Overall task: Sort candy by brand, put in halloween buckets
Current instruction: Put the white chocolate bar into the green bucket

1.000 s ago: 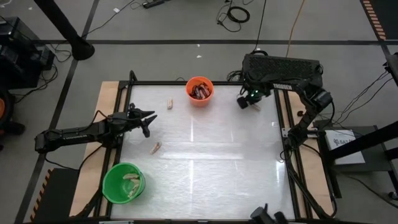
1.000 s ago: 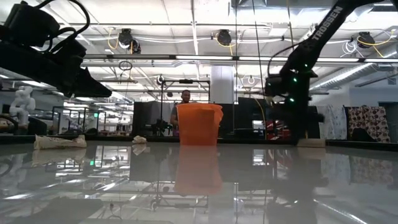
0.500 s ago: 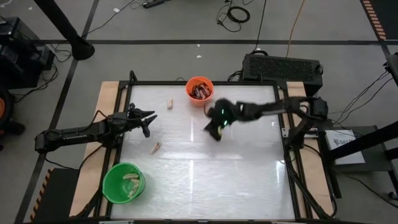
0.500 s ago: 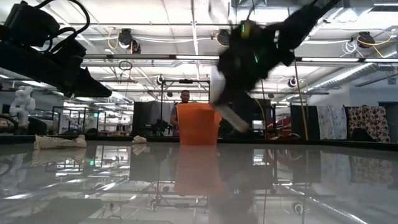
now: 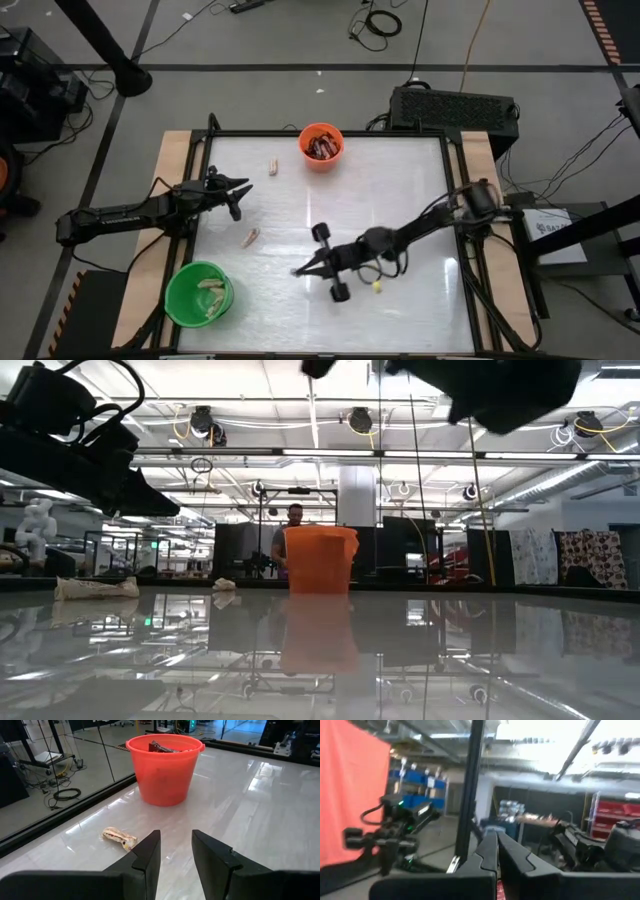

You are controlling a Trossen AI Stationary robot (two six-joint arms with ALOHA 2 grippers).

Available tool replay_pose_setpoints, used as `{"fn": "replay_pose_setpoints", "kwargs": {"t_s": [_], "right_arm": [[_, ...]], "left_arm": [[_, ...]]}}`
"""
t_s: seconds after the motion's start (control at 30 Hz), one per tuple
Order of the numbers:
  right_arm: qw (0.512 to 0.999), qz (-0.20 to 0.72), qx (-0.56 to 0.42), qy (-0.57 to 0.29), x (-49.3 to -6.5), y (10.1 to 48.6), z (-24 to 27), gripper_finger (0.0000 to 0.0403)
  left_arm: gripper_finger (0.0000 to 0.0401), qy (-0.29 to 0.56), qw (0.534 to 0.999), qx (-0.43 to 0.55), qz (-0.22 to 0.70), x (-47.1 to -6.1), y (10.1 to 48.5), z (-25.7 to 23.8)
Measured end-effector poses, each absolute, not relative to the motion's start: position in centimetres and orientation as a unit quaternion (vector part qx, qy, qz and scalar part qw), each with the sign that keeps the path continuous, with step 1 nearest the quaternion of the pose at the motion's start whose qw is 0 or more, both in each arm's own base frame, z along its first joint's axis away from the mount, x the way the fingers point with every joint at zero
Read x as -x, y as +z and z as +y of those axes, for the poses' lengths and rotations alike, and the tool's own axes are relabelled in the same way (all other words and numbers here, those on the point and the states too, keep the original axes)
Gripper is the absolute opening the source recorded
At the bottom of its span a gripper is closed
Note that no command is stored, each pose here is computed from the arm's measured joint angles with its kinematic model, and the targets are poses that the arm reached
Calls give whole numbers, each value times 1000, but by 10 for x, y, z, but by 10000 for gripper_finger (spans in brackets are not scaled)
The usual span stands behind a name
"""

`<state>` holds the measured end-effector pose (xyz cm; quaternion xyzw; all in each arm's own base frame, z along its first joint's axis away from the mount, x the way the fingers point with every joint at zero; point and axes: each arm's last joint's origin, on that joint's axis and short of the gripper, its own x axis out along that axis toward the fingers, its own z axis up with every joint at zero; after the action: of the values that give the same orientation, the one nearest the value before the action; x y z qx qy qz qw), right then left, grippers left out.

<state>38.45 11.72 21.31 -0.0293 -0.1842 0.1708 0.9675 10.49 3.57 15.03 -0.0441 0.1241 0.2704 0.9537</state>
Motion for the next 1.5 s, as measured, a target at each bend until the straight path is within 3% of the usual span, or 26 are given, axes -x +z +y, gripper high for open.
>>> {"fn": "replay_pose_setpoints", "kwargs": {"t_s": [0.33, 0.67, 0.87, 1.5], "right_arm": [[963, -203, -14, 179, -493, 184, 150, 0], [963, -193, -9, 189, -575, 208, 169, 0], [966, -208, 3, 153, -576, 175, 166, 0], [980, -147, -10, 131, -585, 166, 145, 0]], "left_arm": [[118, 270, 954, 44, 124, -105, 150, 36], [118, 270, 954, 44, 124, -105, 150, 36], [118, 271, 953, 44, 125, -105, 150, 36], [118, 272, 953, 44, 126, -105, 150, 36]]}}
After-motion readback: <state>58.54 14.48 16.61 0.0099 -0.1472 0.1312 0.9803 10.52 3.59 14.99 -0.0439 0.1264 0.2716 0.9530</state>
